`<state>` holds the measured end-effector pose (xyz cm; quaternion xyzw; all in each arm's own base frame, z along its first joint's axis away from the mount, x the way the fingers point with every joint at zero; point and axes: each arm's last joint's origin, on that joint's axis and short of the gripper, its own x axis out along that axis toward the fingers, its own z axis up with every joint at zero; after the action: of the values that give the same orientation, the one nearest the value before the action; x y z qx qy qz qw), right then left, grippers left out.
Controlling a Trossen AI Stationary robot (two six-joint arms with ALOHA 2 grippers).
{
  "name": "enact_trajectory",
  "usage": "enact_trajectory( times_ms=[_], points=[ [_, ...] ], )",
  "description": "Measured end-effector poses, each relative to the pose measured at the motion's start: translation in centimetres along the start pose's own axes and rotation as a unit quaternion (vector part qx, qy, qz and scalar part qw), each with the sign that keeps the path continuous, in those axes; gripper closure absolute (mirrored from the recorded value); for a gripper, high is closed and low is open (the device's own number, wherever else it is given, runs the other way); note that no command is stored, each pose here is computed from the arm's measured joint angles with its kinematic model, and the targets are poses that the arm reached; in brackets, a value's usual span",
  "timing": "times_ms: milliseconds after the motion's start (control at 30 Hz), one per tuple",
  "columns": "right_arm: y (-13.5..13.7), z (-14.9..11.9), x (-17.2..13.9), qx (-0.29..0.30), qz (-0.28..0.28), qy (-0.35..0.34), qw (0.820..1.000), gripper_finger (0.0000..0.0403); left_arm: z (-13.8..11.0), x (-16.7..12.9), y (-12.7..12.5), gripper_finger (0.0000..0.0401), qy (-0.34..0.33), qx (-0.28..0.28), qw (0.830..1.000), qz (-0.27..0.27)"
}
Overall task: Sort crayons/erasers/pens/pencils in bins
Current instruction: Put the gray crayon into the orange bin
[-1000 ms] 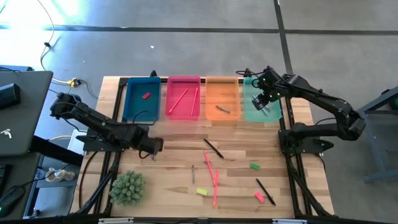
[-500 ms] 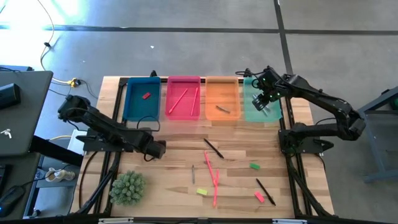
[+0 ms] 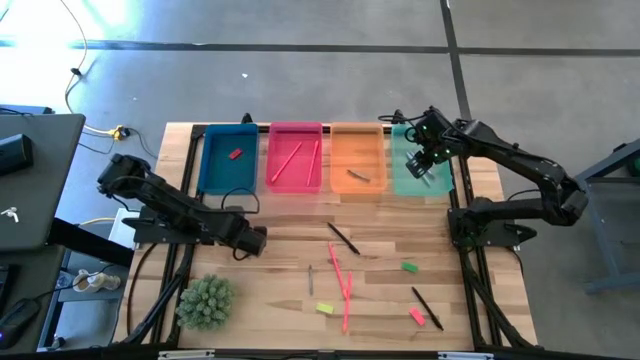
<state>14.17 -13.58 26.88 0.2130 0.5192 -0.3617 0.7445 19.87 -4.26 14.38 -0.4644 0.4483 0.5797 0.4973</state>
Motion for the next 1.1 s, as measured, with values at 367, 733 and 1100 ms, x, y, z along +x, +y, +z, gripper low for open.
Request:
enact_trajectory(
  times_ms=[367,733,1100],
  points=[
    [0.0,0.0,0.0,0.0,0.0,0.0,1.0,0.0269,-0.5,1.0,-0.7,0.0282,0.007,0.0,1.0,0.006],
    [0.0,0.0,0.0,0.0,-0.001,0.0,1.0,0.0269,-0.7,1.3,-0.9,0.0303,0.021,0.001,1.0,0.01],
    [0.0,0.0,0.0,-0.01,0.0,0.0,1.0,0.0269,-0.8,1.3,-1.0,0.0394,0.019,0.017,1.0,0.003]
  ],
)
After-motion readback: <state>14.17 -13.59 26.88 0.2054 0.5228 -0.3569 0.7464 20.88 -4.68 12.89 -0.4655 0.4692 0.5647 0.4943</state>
